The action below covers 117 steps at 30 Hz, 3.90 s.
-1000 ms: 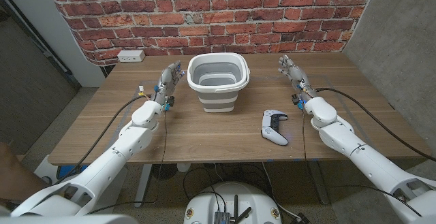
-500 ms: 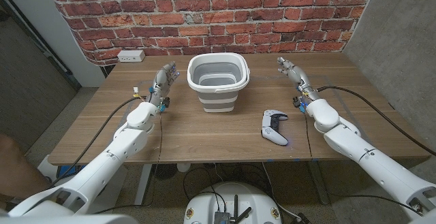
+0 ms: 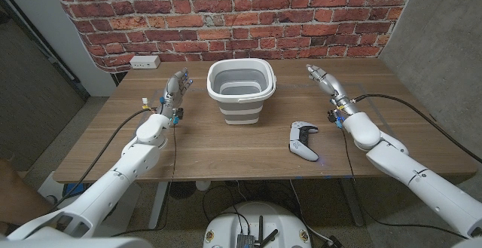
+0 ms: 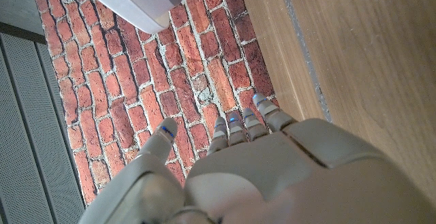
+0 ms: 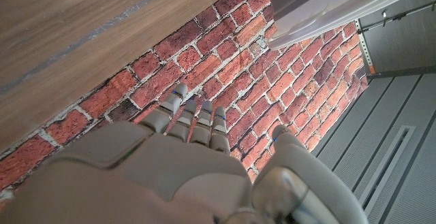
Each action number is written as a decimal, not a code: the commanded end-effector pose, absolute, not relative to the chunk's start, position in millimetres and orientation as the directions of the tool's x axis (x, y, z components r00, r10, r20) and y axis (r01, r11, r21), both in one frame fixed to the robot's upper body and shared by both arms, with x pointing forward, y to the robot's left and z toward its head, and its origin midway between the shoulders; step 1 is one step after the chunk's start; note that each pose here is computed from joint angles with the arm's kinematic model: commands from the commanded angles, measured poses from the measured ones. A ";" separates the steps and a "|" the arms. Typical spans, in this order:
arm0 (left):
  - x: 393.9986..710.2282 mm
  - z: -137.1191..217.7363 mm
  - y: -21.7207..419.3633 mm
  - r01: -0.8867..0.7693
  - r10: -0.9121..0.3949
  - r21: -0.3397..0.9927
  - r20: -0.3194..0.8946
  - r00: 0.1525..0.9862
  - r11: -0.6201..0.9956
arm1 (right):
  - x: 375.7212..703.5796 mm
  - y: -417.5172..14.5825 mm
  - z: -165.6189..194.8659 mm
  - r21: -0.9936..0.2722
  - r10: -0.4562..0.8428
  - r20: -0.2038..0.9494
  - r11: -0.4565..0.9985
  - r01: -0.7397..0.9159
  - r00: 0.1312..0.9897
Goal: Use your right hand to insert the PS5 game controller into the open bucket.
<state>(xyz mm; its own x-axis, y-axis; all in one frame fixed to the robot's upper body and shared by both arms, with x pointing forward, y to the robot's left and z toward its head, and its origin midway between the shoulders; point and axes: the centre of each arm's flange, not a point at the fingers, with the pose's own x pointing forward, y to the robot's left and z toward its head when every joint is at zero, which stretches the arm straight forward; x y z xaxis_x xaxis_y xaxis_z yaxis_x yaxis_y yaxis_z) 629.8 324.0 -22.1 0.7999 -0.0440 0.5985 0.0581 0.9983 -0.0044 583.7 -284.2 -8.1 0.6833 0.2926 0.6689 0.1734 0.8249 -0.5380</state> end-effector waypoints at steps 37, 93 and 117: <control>620.2 -31.9 329.6 0.038 0.048 -0.127 0.610 0.791 0.991 | 543.8 -302.5 2.6 -0.891 0.671 0.438 0.232 0.391 0.599; 610.5 -52.0 343.2 -0.016 0.113 -0.171 0.575 0.810 0.985 | 518.6 -288.0 52.5 -0.759 0.741 -0.301 -0.568 0.320 0.601; 608.8 -56.6 349.3 -0.030 0.118 -0.167 0.545 0.830 0.986 | 513.5 -249.5 49.4 -0.658 0.685 -0.390 -0.675 0.334 0.616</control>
